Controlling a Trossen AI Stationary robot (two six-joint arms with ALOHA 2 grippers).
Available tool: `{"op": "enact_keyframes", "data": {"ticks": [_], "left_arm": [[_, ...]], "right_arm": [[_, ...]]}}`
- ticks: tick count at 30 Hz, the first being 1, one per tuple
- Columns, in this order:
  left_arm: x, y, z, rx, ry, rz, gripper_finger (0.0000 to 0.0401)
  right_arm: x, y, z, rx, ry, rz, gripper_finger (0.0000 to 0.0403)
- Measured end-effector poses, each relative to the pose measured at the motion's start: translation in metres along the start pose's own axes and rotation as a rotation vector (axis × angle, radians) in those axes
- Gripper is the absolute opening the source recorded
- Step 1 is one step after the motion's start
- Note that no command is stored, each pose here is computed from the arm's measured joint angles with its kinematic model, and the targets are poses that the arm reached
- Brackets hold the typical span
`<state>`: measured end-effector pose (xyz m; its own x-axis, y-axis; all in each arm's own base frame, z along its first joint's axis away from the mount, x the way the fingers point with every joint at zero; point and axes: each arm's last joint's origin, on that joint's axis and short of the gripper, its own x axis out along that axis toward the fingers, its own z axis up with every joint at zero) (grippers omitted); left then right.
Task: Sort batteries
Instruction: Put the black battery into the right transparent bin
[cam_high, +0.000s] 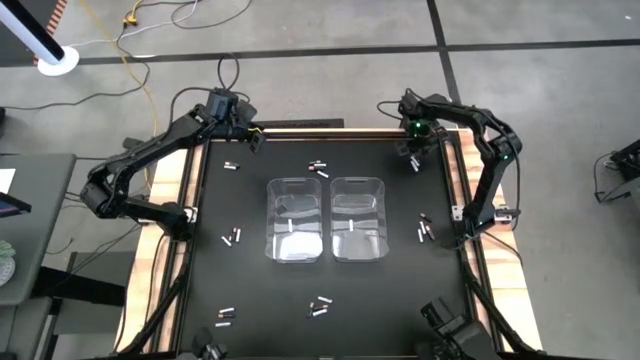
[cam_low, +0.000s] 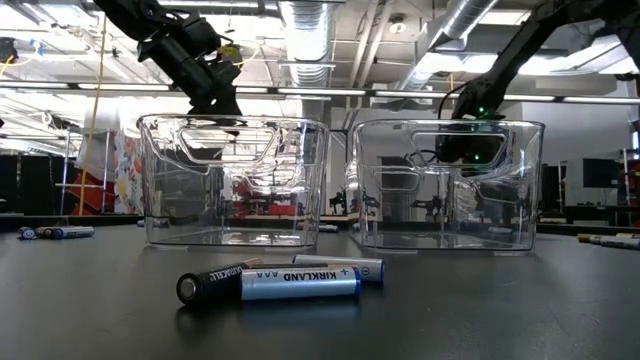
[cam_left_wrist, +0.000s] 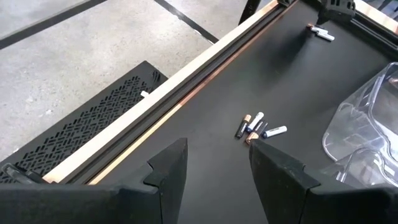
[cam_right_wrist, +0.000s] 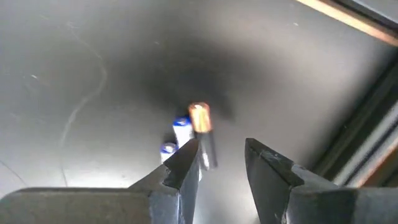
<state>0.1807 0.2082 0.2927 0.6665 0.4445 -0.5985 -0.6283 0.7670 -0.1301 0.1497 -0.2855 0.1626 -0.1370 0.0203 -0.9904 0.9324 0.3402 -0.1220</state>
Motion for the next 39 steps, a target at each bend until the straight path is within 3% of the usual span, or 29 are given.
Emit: {"op": "enact_keyframes", "data": {"ticks": [39], "left_arm": [[0.0000,-0.0001,-0.0027,-0.008,0.027,-0.001,0.0169]], "right_arm": [[0.0059,0.0074,-0.0058,0.003,0.022,-0.009,0.0145]]}}
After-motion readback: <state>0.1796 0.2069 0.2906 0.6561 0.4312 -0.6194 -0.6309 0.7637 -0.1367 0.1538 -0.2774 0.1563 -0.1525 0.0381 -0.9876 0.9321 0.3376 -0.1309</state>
